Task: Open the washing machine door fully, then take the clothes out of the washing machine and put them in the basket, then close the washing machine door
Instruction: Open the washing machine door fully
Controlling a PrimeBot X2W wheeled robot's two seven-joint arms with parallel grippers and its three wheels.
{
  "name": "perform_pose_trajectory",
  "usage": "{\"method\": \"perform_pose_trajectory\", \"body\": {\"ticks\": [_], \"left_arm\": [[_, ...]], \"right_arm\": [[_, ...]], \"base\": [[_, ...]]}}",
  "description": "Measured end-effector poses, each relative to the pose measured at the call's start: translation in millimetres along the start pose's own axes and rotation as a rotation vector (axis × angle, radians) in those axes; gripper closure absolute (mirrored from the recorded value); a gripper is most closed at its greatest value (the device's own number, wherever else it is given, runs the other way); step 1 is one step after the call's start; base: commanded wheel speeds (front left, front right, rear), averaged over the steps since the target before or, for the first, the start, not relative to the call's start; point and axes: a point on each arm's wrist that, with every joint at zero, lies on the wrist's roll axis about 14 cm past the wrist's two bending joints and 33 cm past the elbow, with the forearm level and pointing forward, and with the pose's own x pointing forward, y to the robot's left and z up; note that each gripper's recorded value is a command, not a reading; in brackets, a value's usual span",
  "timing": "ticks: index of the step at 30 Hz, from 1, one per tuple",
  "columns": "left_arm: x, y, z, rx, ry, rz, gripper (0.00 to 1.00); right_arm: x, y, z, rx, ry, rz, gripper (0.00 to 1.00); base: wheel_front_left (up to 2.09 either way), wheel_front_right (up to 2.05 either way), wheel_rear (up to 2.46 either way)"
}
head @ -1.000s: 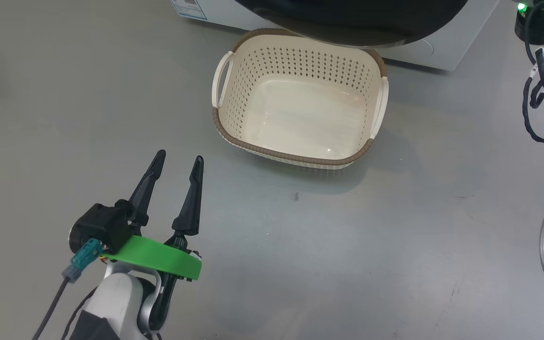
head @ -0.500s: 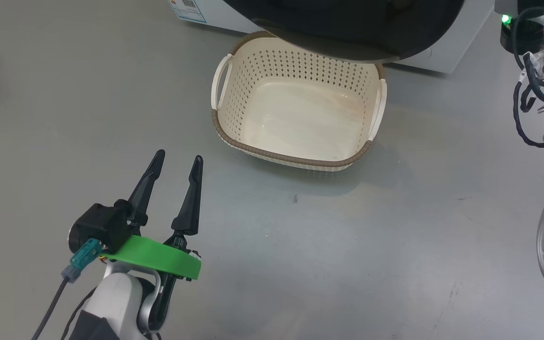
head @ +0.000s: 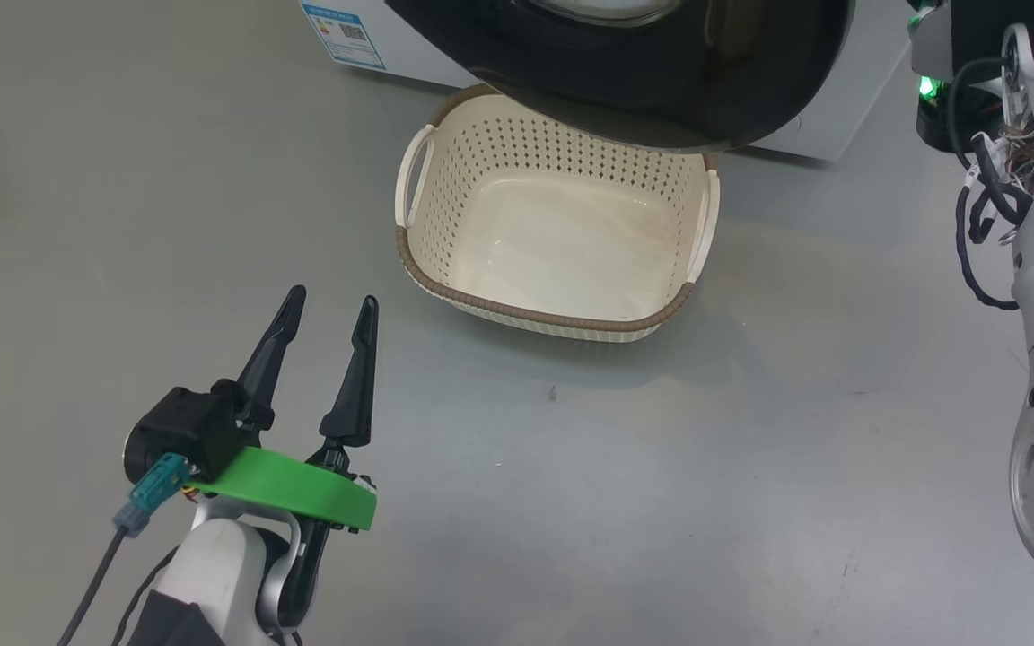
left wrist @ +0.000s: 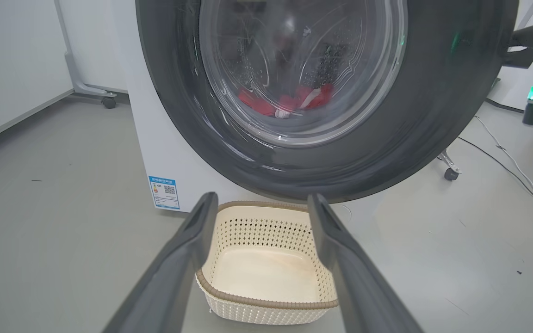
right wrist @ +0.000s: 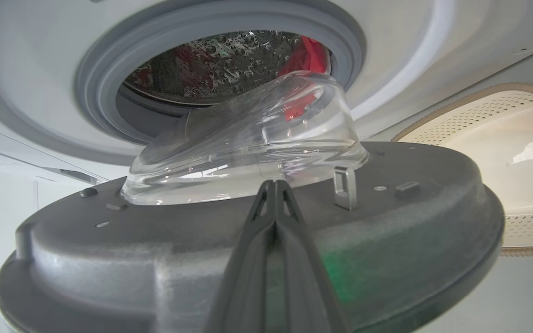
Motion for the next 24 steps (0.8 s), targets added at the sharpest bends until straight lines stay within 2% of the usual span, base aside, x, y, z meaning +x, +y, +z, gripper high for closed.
{"method": "perform_pose_trajectory", "body": {"ticks": [24], "left_arm": [[-10, -11, 11, 0.023, -0.030, -0.031, 0.00]], "right_arm": [[-25, 0, -33, 0.062, 0.108, 0.002, 1.00]], "base": [[0.00, 0.00, 0.00]]}}
